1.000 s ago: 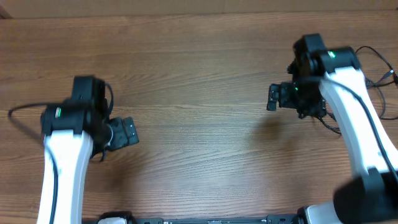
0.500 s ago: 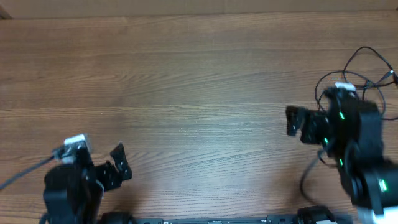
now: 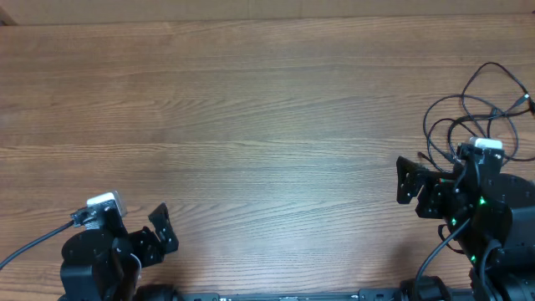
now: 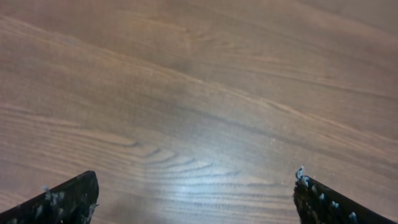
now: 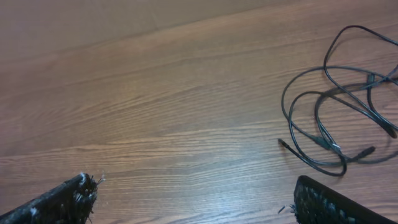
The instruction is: Untangle cables
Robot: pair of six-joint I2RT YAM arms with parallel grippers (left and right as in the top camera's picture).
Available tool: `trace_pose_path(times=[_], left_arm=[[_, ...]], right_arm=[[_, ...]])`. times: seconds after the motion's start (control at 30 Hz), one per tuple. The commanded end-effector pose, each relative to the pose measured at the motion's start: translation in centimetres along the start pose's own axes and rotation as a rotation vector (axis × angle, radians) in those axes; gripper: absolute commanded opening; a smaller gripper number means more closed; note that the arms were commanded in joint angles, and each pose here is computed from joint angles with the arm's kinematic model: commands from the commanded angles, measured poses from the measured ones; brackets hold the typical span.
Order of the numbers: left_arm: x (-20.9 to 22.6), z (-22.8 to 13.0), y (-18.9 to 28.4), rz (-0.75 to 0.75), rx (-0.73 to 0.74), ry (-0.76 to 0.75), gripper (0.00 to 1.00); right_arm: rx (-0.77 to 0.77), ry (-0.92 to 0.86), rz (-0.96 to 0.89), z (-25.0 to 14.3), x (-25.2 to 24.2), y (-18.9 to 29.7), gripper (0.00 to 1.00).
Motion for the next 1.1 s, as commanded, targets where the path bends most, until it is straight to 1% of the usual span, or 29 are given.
trace_pose_path(times=[0.0, 0.17, 0.3, 0.57, 0.73, 0.77, 1.03, 1.07], left_arm=[[0.1, -0.8, -0.2, 0.007, 0.04, 0.013, 1.0], [0.1, -1.1, -0.2, 0.009, 0.059, 0.012, 1.0], [0.1, -1.1, -0.2, 0.009, 0.059, 0.013, 1.0], [0.1, -1.1, -0.2, 0.009, 0.059, 0.013, 1.0], [0.1, -1.1, -0.2, 0.009, 0.059, 0.013, 1.0], [0.1, -1.1, -0.2, 0.009, 0.059, 0.013, 1.0], [0.1, -1.1, -0.2, 0.009, 0.059, 0.013, 0.99], [0.1, -1.1, -0.2, 0.009, 0.059, 0.013, 1.0]], right_arm=[[0.005, 0.001, -0.013, -0.2, -0.2, -0.2, 1.0], [0.005, 0.002, -0.013, -0.2, -0.2, -0.2, 1.0], [-0.013, 0.053, -0.106, -0.1, -1.1, -0.2, 1.0], [-0.003, 0.056, -0.105, -0.6, -1.2, 0.0, 1.0], [-0.202, 0.045, -0.015, 0.3, -0.8, 0.7, 1.0], [-0.281, 0.04, 0.02, 0.1, -0.9, 0.7, 1.0], [-0.606, 0.015, 0.175, -1.9, -1.8, -0.2, 1.0], [-0.69, 0.008, 0.214, -2.3, -2.0, -0.7, 1.0]])
Point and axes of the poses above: each gripper's point midway between its finger pads, its own y axis back along the fingers, its own x axis along the line the jaws close on, z = x × y, the point moved 8 cm from there along y, back along the fingers, and after that the axes turned 11 degrees about -y, right-handed, at the moved point
